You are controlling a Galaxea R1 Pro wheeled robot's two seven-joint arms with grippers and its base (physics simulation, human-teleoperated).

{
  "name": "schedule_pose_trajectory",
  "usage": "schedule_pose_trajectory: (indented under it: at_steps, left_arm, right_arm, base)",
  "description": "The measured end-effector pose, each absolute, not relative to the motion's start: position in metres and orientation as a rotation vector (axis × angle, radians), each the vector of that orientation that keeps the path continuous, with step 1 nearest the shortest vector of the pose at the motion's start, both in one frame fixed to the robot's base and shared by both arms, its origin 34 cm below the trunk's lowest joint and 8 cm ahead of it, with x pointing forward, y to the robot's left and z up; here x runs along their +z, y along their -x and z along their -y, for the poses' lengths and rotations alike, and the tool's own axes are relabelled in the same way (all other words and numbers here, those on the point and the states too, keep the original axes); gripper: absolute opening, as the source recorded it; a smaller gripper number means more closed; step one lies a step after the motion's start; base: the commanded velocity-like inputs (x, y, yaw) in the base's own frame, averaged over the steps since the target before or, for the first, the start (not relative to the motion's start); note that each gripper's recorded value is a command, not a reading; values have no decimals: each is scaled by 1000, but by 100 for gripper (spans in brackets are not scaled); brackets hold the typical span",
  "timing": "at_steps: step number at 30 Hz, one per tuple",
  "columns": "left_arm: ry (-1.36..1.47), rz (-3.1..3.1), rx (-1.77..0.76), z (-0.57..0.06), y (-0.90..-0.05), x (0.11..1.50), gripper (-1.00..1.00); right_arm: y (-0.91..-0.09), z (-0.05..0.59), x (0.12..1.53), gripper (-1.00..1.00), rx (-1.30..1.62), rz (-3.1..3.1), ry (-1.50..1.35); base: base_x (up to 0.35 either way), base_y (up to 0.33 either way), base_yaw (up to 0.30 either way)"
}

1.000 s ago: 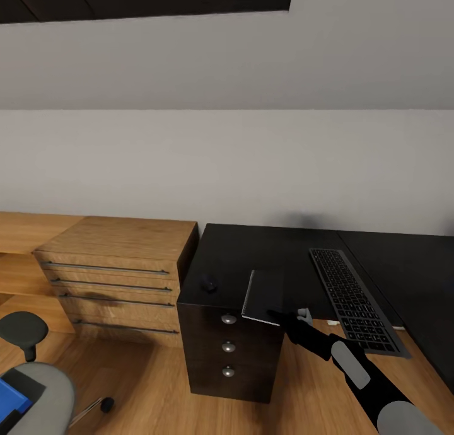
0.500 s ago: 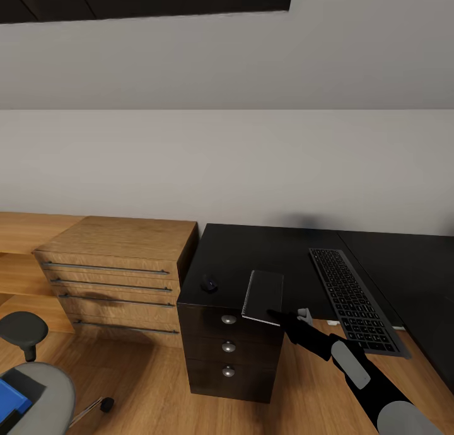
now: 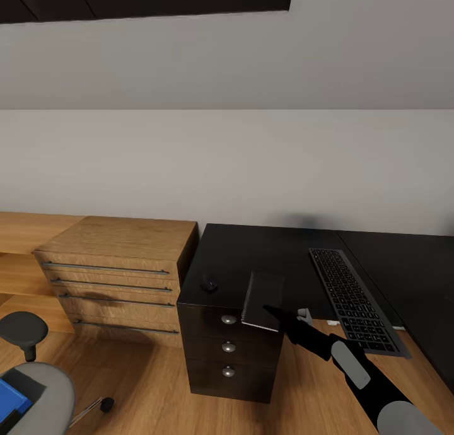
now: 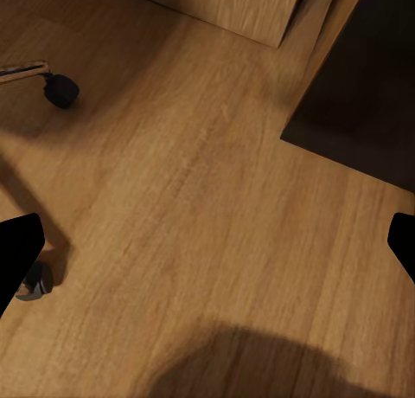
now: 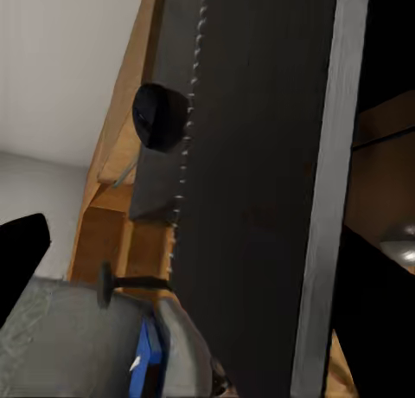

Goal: In the bedroom, organize the workspace by keeping the computer under the desk, ensuring the monitor is on the desk, placing the keyboard on the desk next to the monitor, placing the mouse on the desk next to the keyboard, moving the folder from the swivel chair onto the desk next to the mouse, stacking the notebook on top of the folder with the pen on top of the notebook, and positioning the swivel chair next to the desk.

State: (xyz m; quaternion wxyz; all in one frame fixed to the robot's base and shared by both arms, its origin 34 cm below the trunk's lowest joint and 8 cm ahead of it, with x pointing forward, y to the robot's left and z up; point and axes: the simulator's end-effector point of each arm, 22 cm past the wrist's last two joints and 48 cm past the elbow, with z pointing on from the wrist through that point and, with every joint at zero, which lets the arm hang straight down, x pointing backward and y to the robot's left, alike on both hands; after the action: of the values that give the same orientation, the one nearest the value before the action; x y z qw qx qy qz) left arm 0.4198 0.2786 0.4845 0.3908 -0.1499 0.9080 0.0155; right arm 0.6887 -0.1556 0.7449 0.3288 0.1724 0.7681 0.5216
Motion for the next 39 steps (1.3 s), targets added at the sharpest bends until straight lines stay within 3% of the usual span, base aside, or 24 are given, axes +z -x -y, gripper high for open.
schedule_pose_trajectory:
  at_steps: [39]
  left_arm:
    - [380, -2307, 40, -279, -420, 488, 100]
  right_arm:
    - [-689, 156, 749, 100, 1364, -2009, -449]
  base:
    - [0, 0, 0]
